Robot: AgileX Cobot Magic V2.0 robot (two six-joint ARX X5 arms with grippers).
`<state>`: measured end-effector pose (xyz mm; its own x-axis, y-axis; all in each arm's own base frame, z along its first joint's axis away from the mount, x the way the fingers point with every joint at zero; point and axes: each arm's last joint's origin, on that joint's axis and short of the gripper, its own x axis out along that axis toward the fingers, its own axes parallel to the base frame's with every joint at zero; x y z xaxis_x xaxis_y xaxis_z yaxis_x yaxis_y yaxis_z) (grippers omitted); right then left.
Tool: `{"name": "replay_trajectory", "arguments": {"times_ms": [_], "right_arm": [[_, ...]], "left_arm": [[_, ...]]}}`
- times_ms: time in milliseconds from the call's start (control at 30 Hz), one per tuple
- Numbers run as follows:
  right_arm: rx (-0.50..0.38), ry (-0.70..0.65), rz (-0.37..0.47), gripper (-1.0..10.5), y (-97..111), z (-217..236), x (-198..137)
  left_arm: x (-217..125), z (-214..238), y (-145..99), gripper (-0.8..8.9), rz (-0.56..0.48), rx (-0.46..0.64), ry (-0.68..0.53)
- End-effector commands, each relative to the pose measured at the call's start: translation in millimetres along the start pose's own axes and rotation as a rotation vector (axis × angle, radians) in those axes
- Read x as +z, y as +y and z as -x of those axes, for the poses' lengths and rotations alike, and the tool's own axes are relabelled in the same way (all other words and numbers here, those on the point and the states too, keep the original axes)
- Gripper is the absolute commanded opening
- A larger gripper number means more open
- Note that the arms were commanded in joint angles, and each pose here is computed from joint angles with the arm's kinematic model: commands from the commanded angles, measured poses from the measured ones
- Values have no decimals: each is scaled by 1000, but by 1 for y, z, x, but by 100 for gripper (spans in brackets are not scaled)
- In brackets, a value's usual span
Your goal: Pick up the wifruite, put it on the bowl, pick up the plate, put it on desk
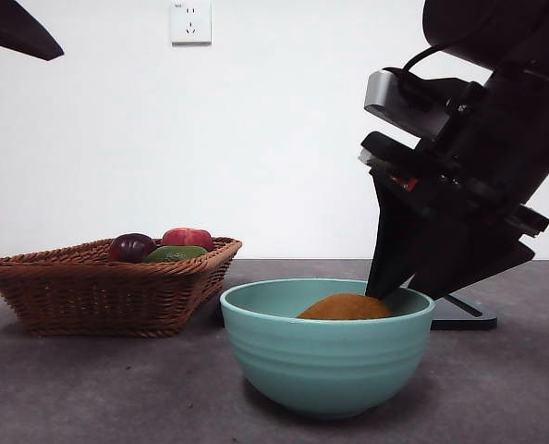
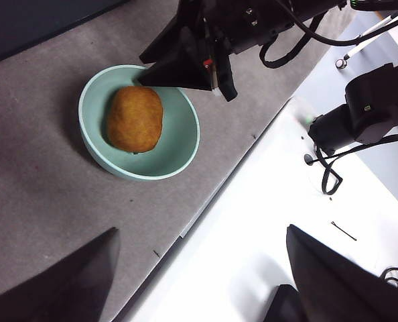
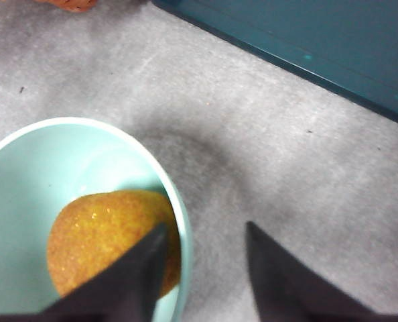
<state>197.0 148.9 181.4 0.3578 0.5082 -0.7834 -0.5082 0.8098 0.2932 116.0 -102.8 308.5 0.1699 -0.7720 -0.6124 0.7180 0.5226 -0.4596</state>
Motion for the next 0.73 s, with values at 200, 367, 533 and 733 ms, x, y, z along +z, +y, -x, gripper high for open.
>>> {"name": "replay_trajectory", "arguments": {"times_ms": [200,367,533,733], "right_arm": [[10,-5,5,26,4,-7,2],[18,-9,7,12,4,-7,3],[21,-8,12,12,6,-7,2],[40,-35,7,12,9,-3,8]], "left_arm": [[2,0,-2,398,-22,-11,-7],[2,0,-2,398,-26,-11,-7],[3,0,-2,398,-30,-11,-7],[2,0,-2,398,-30,-11,-7]]}}
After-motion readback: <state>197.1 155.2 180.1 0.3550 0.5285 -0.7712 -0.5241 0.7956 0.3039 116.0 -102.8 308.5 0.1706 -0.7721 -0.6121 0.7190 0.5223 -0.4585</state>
